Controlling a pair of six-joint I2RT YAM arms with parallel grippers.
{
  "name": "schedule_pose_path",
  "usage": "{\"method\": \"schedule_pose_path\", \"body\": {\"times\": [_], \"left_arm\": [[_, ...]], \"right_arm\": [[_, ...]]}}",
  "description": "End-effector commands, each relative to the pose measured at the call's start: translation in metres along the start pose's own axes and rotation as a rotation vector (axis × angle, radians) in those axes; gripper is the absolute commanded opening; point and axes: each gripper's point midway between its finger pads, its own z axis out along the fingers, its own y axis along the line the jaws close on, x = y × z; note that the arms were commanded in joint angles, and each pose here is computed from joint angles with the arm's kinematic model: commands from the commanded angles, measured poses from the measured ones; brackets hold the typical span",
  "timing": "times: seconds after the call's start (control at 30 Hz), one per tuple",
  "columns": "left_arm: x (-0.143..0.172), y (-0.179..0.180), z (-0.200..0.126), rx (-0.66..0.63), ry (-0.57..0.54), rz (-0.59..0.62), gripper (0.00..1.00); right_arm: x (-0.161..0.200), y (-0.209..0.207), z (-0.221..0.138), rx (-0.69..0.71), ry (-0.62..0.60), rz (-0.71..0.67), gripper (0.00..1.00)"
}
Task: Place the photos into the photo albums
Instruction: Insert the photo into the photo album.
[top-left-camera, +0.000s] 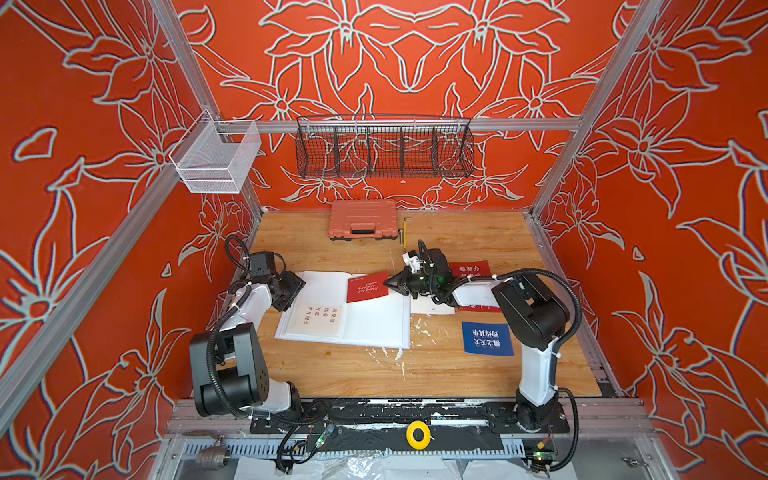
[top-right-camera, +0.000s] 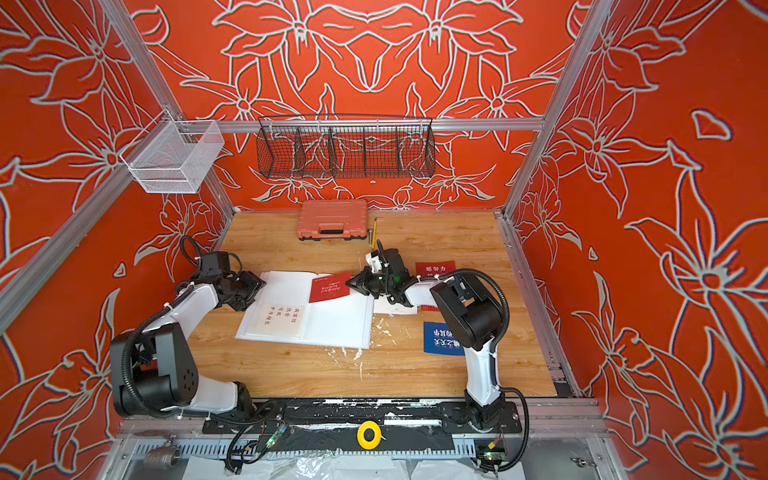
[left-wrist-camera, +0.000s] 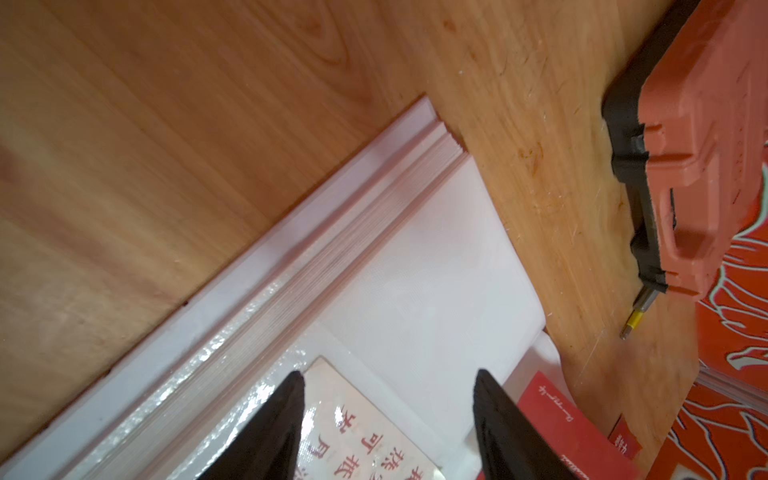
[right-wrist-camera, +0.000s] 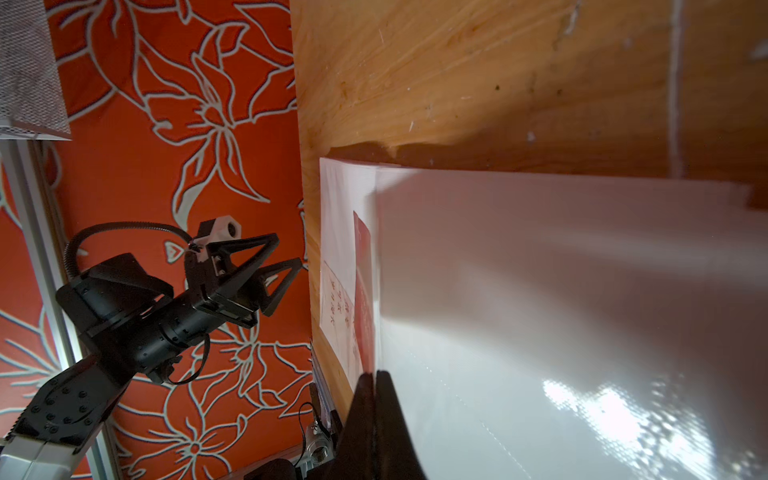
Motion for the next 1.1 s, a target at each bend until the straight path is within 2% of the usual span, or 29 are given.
{"method": "schedule_pose_path", "body": {"times": [0.0,0.57,0.8,1.07], "left_arm": [[-0.012,0.001,0.000,-0.003,-0.031,-0.021,0.63],[-0.003,0.019,0.021,-0.036,-0.002,-0.037,0.63],[0.004,0.026,0.027,-0.052,0.025,-0.042,0.63],[0.012,0.033,0.032,-0.061,0.045,-0.054,0.63]], "right_arm": [[0.001,-0.011,0.003,0.046,-0.002,0.021,0.00],[-0.004,-0.009,0.019,0.061,0.007,0.001,0.00],[-0.009,-0.004,0.031,-0.011,0.013,-0.008,0.00],[-0.003,-0.005,0.039,-0.014,0.013,-0.026,0.00]]}}
